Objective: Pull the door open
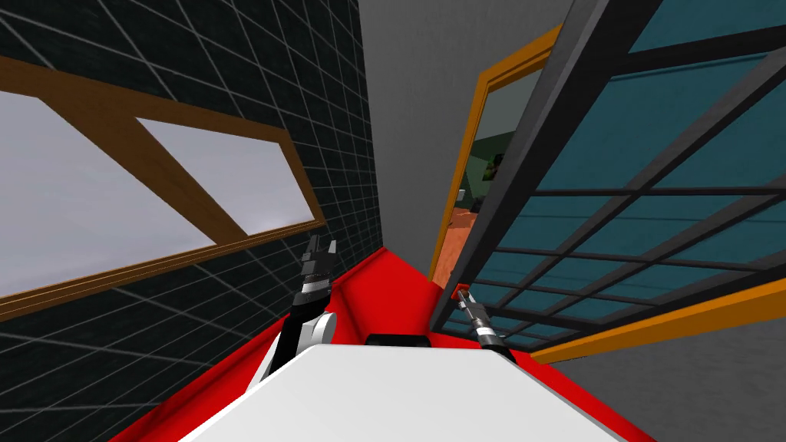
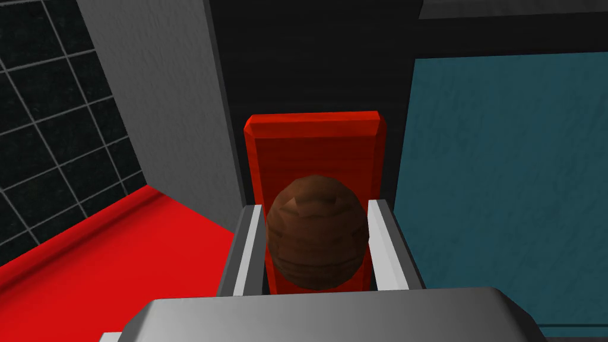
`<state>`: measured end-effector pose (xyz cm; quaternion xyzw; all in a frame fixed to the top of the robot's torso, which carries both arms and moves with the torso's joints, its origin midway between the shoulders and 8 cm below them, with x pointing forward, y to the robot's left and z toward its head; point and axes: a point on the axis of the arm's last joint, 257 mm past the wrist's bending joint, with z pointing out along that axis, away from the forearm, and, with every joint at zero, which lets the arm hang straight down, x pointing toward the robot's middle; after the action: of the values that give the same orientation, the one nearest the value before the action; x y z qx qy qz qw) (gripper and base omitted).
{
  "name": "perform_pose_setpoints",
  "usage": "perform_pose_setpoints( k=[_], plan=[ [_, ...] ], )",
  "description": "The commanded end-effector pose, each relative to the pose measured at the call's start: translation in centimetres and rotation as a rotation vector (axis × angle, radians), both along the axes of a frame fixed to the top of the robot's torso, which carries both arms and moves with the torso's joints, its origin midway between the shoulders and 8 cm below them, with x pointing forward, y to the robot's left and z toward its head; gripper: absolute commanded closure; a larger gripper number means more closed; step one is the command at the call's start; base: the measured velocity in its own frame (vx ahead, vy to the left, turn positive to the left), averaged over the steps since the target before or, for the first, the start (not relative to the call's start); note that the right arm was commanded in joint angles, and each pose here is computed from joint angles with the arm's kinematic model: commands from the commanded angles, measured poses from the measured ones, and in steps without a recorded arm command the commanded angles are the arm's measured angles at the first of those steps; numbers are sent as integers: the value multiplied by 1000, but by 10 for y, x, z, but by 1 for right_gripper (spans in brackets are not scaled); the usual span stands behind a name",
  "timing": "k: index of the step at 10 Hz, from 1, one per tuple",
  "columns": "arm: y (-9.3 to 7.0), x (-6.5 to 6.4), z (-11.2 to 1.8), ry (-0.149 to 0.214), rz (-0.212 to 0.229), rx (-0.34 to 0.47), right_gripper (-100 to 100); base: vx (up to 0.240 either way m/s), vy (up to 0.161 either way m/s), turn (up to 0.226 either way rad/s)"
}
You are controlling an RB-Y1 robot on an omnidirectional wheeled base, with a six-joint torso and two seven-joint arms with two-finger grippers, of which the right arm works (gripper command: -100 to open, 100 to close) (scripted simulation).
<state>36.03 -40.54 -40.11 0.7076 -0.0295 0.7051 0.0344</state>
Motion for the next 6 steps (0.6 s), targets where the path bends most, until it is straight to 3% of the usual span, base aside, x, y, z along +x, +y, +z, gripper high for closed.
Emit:
perform_pose_setpoints(
  k=[1, 3, 4, 6],
  plan=[
    [4, -9, 0, -3, 32, 4, 100, -208, -69, 110],
    [7, -17, 1, -4, 63, 6, 100, -220, -43, 98],
    [6, -14, 0, 2, 53, 5, 100, -102, -7, 15],
    [6, -22, -1, 4, 72, 6, 100, -157, -38, 129]
  ],
)
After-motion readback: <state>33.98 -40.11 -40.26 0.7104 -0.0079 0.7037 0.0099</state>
